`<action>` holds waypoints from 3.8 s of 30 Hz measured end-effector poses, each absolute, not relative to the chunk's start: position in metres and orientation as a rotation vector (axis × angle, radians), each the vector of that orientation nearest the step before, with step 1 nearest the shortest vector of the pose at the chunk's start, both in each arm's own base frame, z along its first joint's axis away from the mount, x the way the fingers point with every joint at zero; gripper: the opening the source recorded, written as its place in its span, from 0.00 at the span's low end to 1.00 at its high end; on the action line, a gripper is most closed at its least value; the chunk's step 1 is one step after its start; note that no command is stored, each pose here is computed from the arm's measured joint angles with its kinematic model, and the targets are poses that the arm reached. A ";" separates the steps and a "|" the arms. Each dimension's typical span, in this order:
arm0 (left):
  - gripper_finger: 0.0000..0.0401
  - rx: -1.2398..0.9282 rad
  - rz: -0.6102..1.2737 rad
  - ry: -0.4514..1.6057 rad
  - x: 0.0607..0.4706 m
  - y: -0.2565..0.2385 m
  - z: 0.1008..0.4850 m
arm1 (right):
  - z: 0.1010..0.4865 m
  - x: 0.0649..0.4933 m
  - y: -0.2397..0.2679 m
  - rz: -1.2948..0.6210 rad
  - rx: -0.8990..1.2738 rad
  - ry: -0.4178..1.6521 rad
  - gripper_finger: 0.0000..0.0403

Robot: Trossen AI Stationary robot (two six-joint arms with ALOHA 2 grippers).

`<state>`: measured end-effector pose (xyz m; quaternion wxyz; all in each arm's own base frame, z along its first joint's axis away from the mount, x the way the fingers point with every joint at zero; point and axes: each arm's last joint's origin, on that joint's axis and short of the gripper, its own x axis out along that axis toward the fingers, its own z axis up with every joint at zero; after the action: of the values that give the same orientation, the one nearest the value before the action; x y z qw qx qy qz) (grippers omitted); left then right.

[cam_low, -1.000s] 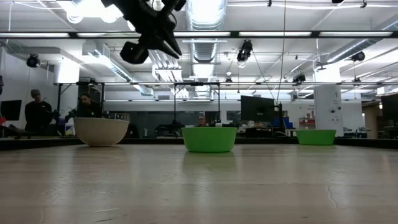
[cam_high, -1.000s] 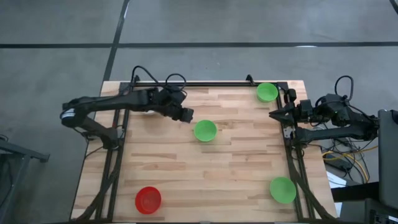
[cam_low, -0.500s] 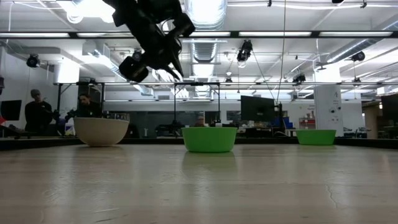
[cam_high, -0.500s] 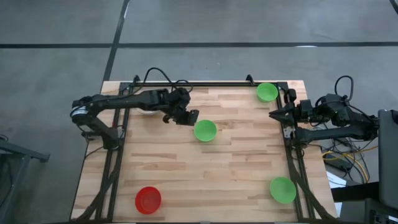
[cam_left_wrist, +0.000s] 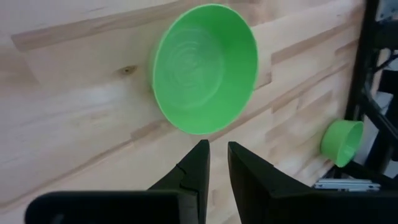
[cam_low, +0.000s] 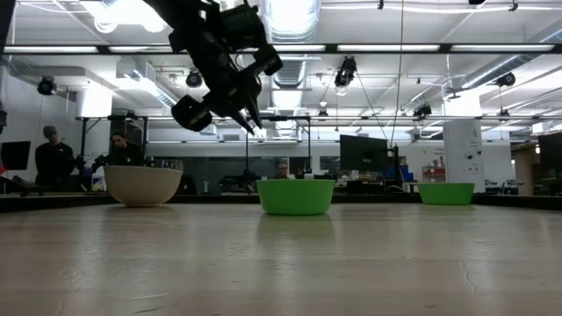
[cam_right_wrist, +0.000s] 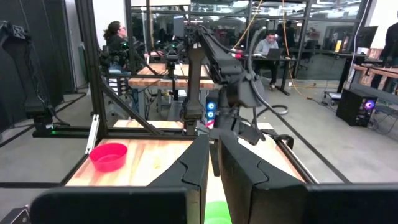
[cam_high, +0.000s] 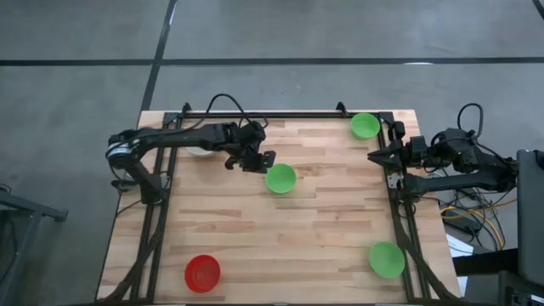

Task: Nest bowls inside each other
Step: Stack the middle green bowl on the gray bowl

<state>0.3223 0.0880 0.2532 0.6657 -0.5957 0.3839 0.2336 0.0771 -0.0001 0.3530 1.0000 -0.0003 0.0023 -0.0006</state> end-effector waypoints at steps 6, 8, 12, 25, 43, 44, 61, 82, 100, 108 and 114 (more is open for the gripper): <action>0.16 -1.373 0.516 0.893 0.325 0.095 0.244 | 0.353 0.077 0.000 -0.001 -0.001 0.005 0.08; 0.16 -1.375 0.521 0.895 0.326 0.096 0.243 | 0.353 0.077 0.000 -0.001 -0.001 0.004 0.08; 0.16 -1.365 0.555 0.889 0.324 0.098 0.242 | 0.353 0.077 0.000 -0.001 -0.001 0.005 0.08; 0.31 -1.311 0.540 0.880 0.326 0.097 0.243 | 0.353 0.077 0.000 -0.001 -0.001 0.005 0.08; 0.31 -1.283 0.507 0.768 0.331 0.096 0.230 | 0.353 0.077 0.000 -0.001 -0.001 0.005 0.08; 0.31 -1.271 0.487 0.773 0.332 0.095 0.230 | 0.353 0.077 0.000 -0.001 -0.001 0.005 0.08; 0.31 -1.241 0.438 0.920 0.328 0.092 0.217 | 0.353 0.077 0.000 -0.001 -0.001 0.004 0.08; 0.31 -1.345 0.442 0.999 0.344 0.095 0.180 | 0.353 0.077 0.000 -0.001 -0.001 0.005 0.08; 0.31 -1.461 0.491 0.970 0.346 0.096 0.183 | 0.353 0.077 0.000 -0.001 -0.001 0.004 0.08; 0.31 -1.525 0.606 0.920 0.347 0.097 0.183 | 0.353 0.077 0.000 -0.001 -0.001 0.004 0.08; 0.31 -1.529 0.629 0.913 0.346 0.098 0.181 | 0.353 0.077 0.000 -0.001 -0.001 0.005 0.08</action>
<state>0.3465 0.0977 0.1814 0.5862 -0.6558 0.3918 0.2697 0.0771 0.0000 0.3530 1.0000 -0.0003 0.0023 -0.0005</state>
